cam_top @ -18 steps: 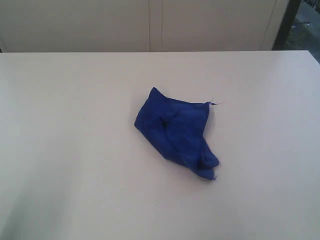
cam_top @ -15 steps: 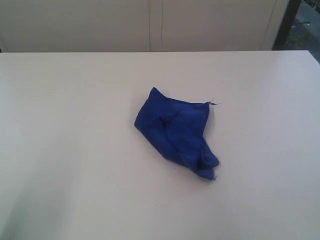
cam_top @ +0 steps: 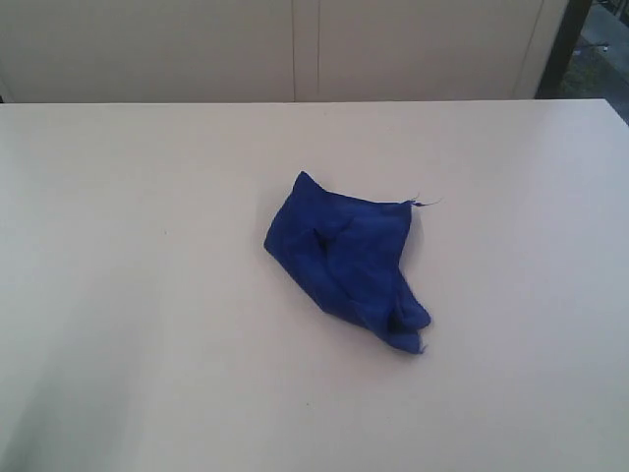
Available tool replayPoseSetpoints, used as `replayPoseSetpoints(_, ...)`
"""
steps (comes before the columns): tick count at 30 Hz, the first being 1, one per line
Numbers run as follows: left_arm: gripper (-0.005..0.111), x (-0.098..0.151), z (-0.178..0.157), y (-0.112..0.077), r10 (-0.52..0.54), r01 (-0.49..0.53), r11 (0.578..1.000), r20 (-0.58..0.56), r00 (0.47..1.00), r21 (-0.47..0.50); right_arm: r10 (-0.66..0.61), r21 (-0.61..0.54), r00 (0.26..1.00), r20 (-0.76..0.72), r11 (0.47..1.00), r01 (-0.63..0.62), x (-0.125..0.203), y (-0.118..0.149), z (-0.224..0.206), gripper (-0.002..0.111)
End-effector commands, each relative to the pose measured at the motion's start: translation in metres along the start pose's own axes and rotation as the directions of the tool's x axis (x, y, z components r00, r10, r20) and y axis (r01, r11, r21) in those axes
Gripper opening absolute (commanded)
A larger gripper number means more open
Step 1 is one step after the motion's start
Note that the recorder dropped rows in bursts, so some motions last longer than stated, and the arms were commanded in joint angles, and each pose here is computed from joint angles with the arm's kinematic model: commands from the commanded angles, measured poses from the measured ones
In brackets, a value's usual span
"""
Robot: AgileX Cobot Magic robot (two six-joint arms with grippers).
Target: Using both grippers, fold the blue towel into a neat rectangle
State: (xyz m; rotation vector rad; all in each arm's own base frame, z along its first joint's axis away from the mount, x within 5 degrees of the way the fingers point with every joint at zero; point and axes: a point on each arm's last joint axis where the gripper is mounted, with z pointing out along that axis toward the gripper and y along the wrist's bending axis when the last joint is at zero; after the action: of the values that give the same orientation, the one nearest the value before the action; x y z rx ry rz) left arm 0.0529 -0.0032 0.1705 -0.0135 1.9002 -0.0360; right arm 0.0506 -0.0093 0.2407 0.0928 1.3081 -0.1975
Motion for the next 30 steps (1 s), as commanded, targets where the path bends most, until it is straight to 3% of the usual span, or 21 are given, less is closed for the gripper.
replayPoseSetpoints(1, 0.0, 0.001, 0.0, 0.0, -0.01, 0.01, 1.0, 0.003, 1.0, 0.0, -0.008, 0.007, 0.998, 0.067, 1.0, 0.007, -0.005, 0.0, -0.001, 0.0)
replayPoseSetpoints(7, 0.0, 0.001, 0.0, 0.0, -0.01, 0.01, 1.0, 0.003, 1.0, 0.0, -0.008, 0.008, 0.994, 0.109, 1.0, 0.007, -0.016, -0.001, -0.001, 0.0)
replayPoseSetpoints(12, 0.0, 0.001, 0.0, 0.0, -0.01, 0.01, 1.0, 0.003, 1.0, 0.0, 0.007, 0.012, 0.994, -0.114, 1.0, -0.005, -0.038, -0.003, 0.013, 0.0)
replayPoseSetpoints(17, 0.0, 0.001, 0.0, 0.0, -0.01, 0.01, 1.0, 0.003, 1.0, 0.0, 0.107, 0.041, 0.938, -0.329, 0.994, -0.099, -0.062, -0.005, 0.06, 0.0)
replayPoseSetpoints(21, 0.0, 0.001, 0.0, 0.0, -0.01, 0.01, 1.0, 0.003, 1.0, 0.0, 0.215, 0.087, 0.829, -0.516, 0.976, -0.199, -0.058, -0.003, 0.113, 0.0)
replayPoseSetpoints(23, 0.0, 0.001, 0.0, 0.0, -0.01, 0.01, 1.0, 0.003, 1.0, 0.0, 0.259, 0.109, 0.728, -0.635, 0.963, -0.247, -0.041, 0.002, 0.141, 0.0)
replayPoseSetpoints(30, 0.0, 0.001, 0.0, 0.0, -0.01, 0.01, 1.0, 0.003, 1.0, 0.0, 0.161, -0.017, 0.481, -0.862, 0.938, -0.345, 0.032, 0.054, 0.221, 0.0)
